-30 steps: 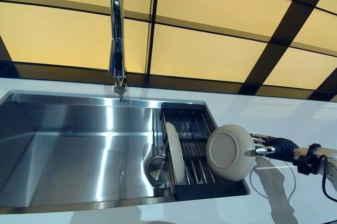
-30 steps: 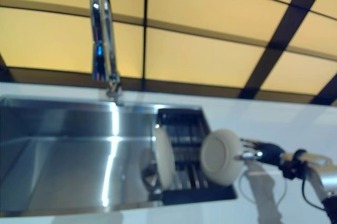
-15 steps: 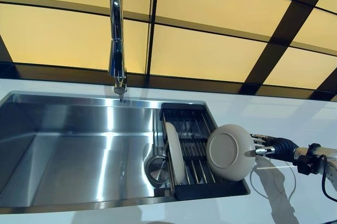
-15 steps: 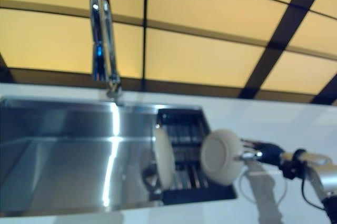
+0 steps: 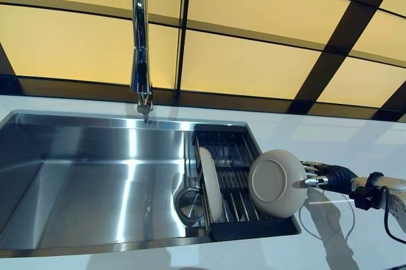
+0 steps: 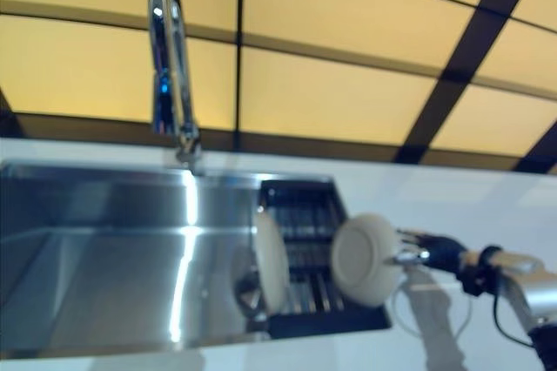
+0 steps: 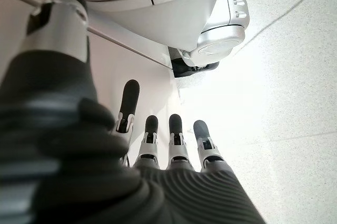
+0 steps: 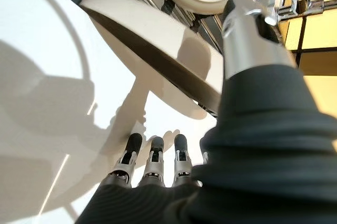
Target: Take plates into dishwasher
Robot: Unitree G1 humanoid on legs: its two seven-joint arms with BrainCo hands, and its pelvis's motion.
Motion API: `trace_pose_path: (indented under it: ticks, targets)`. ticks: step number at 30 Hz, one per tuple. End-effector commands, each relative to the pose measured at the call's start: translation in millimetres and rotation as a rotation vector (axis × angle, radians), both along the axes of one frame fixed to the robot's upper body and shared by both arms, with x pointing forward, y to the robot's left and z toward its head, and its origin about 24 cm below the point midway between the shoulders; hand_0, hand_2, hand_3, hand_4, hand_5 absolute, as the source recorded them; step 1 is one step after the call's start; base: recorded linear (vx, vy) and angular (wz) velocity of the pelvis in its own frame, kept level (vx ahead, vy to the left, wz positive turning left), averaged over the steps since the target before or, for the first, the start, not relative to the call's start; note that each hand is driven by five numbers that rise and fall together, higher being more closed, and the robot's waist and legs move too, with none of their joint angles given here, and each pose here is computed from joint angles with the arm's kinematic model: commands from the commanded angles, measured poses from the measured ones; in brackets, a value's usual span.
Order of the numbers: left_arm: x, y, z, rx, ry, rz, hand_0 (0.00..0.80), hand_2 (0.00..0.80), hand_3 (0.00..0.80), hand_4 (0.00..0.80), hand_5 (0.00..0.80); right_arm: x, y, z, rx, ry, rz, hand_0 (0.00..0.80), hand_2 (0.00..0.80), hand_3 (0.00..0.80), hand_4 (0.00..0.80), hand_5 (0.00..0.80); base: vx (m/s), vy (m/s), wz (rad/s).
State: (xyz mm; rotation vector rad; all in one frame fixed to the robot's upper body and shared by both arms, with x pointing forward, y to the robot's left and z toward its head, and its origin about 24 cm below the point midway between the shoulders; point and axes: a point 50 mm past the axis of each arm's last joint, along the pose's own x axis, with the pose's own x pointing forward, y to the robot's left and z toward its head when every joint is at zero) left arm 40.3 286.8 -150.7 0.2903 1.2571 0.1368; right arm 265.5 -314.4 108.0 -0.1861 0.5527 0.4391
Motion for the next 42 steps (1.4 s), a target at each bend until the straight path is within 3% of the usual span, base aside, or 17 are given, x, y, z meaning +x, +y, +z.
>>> trace_pose_path:
  ticks: [1,17,42]
  targets:
    - [81.9,1.6,20.2,0.014,-0.276,-0.057,0.000,0.000,0.000,0.000,0.000,8.3,27.1,-7.9,0.016,-0.002,0.059,0.000,0.000,0.000,0.000,0.000,0.000,0.000,0.00]
    - [84.8,-10.5,16.4,-0.009,-0.279,-0.055,0.000,0.000,0.000,0.000,0.000,7.3,42.5,-36.2,0.145,-0.029,-0.119,0.000,0.000,0.000,0.000,0.000,0.000,0.000,0.00]
    - [85.7,-20.4,13.3,-0.028,-0.275,-0.074,0.000,0.000,0.000,0.000,0.000,-4.3,54.9,-67.5,0.143,-0.008,-0.001,0.000,0.000,0.000,0.000,0.000,0.000,0.000,0.00]
